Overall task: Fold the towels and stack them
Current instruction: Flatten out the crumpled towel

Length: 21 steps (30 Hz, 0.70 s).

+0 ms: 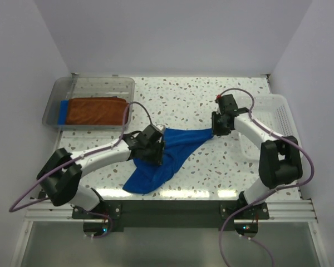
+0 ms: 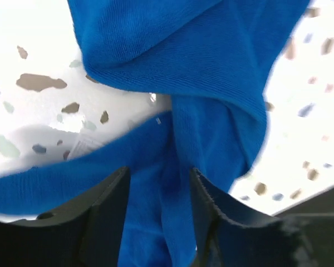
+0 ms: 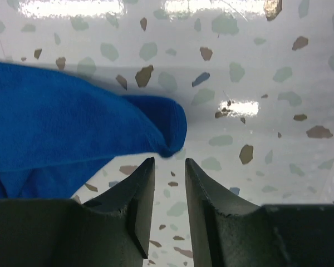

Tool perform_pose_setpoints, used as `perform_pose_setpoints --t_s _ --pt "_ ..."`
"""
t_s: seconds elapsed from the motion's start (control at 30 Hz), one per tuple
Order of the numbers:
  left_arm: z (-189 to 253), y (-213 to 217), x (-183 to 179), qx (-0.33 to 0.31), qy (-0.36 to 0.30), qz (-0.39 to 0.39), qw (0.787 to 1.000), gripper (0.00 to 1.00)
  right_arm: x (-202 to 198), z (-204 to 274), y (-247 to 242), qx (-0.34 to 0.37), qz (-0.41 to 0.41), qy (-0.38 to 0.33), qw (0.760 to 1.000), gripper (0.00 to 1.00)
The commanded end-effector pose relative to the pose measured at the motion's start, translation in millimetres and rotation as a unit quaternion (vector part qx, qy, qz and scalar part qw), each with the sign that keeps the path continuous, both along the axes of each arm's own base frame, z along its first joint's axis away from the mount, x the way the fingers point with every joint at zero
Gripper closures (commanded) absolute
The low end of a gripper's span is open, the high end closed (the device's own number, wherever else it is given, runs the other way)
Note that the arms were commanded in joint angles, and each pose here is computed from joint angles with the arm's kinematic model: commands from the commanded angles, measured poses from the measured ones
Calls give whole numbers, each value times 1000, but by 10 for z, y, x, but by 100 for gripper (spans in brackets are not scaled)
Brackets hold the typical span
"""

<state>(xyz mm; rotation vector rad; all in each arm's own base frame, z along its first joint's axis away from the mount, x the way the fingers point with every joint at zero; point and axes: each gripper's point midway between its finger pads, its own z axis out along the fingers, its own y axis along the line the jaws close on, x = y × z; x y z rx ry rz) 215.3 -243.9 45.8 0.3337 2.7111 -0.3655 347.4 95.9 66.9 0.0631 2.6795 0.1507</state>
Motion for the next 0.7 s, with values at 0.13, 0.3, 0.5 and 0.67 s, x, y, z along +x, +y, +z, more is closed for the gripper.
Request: perform_pose_setpoints --t_s 0.13,0.3,0.5,0.67 --pt "718 136 467 -65 -86 44 993 29 0 363 -25 -1 13 -62 998 58" --pt "647 211 1093 -4 -117 39 992 25 199 331 -119 -36 11 -70 997 52" --pt "341 30 1582 32 -113 19 993 31 442 284 -54 -25 33 -67 997 52" --pt "9 3 1731 54 -88 14 995 32 527 175 -16 -8 32 -61 998 52"
